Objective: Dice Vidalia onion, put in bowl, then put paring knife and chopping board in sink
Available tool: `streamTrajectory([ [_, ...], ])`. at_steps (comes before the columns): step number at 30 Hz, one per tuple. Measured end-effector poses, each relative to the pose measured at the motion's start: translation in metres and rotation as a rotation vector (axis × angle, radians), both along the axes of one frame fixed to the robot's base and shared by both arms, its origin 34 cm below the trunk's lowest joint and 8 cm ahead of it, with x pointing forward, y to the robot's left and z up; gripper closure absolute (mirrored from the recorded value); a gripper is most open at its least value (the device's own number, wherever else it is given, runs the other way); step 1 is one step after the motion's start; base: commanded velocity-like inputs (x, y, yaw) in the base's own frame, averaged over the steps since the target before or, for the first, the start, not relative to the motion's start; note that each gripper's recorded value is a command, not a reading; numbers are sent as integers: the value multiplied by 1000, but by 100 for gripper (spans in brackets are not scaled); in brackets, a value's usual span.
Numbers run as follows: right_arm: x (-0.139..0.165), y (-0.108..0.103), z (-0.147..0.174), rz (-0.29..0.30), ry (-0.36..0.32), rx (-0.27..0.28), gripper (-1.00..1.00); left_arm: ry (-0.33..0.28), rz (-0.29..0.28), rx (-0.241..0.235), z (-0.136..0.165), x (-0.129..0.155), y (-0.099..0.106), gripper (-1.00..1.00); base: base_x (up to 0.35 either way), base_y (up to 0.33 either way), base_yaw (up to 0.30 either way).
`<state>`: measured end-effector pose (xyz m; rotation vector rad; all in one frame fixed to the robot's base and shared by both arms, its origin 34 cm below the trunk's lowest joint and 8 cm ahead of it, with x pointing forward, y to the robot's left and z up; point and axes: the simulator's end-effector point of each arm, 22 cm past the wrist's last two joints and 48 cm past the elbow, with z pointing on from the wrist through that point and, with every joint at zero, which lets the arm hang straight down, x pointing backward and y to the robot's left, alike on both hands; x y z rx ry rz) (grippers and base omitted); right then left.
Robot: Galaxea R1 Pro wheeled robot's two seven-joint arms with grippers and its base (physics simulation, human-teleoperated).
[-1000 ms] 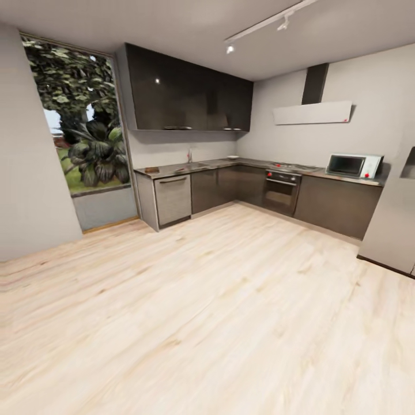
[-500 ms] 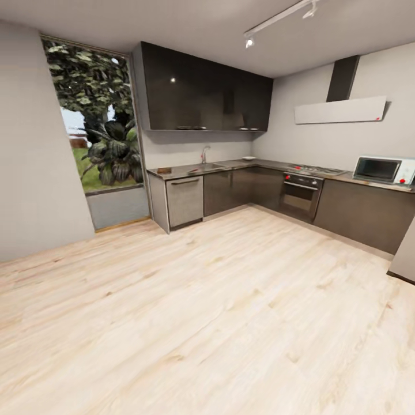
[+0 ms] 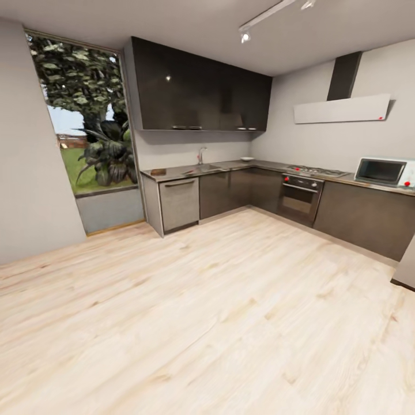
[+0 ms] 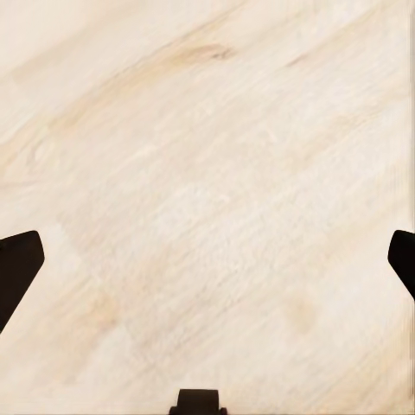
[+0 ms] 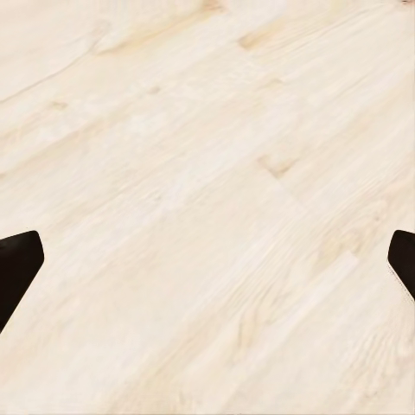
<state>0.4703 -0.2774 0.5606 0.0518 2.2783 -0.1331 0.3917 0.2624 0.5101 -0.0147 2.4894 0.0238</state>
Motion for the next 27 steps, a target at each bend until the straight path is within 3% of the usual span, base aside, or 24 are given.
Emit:
streamTrajectory([
  [27,0,0,0,0,0,0,-100,0,0,0,0,0,0,-100,299,-119,0],
])
